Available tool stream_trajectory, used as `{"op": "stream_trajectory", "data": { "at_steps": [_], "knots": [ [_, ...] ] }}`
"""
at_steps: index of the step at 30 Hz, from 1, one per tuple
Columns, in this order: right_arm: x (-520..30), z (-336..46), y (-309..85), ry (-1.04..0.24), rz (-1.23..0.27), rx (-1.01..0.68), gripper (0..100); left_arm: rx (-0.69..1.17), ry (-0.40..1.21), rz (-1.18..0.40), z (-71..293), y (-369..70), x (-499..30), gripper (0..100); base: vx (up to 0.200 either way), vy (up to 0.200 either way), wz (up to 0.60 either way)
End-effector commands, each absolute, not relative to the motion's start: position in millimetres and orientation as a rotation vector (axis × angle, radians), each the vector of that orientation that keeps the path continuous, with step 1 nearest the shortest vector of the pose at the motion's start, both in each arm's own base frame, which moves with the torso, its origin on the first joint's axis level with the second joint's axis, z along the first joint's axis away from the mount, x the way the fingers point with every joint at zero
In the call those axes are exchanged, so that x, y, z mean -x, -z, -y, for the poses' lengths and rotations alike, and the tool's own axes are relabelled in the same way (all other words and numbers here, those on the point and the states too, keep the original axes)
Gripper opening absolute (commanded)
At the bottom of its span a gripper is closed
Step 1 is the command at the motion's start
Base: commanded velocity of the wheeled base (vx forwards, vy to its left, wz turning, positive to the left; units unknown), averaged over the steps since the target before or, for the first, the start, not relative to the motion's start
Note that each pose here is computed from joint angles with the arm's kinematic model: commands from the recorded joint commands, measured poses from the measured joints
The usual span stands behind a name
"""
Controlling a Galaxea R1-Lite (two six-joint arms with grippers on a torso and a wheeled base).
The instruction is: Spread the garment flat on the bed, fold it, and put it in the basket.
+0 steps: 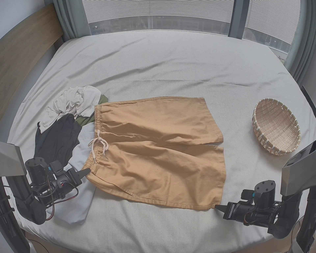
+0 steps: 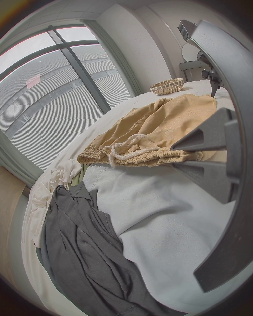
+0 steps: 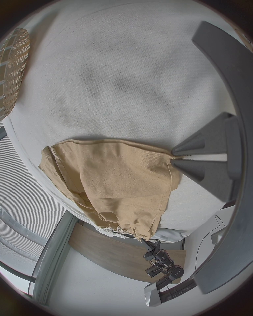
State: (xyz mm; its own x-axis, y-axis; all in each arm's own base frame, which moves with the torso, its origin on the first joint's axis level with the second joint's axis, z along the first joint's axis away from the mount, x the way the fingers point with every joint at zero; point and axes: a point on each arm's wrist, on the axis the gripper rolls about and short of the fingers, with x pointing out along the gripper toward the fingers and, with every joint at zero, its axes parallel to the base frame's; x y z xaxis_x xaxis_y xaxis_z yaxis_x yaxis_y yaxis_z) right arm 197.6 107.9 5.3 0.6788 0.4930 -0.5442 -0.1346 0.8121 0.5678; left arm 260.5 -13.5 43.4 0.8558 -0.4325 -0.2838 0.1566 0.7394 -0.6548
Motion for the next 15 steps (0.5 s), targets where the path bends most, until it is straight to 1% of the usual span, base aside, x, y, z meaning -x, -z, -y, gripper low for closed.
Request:
{"op": "stream_trajectory", "data": {
  "at_steps": [1, 5, 10, 11, 15],
  "knots": [
    [-189, -103, -17, -0.38, -0.727, -0.526, 0, 0.67, 0.334, -0.468, 13, -41, -254, 0, 0.0, 0.0, 0.0],
    [-190, -96, -29, -0.367, -0.675, -0.551, 0, 0.675, 0.321, -0.494, 12, -38, -248, 0, 0.0, 0.0, 0.0],
    [-189, -93, -23, -0.342, -0.718, -0.536, 0, 0.679, 0.316, -0.507, 11, -36, -245, 0, 0.0, 0.0, 0.0],
    [-190, -95, -17, -0.342, -0.739, -0.528, 100, 0.678, 0.318, -0.506, 12, -36, -245, 0, 0.0, 0.0, 0.0],
    [-193, -99, -8, -0.344, -0.751, -0.521, 100, 0.675, 0.326, -0.503, 13, -37, -246, 0, 0.0, 0.0, 0.0]
  ]
}}
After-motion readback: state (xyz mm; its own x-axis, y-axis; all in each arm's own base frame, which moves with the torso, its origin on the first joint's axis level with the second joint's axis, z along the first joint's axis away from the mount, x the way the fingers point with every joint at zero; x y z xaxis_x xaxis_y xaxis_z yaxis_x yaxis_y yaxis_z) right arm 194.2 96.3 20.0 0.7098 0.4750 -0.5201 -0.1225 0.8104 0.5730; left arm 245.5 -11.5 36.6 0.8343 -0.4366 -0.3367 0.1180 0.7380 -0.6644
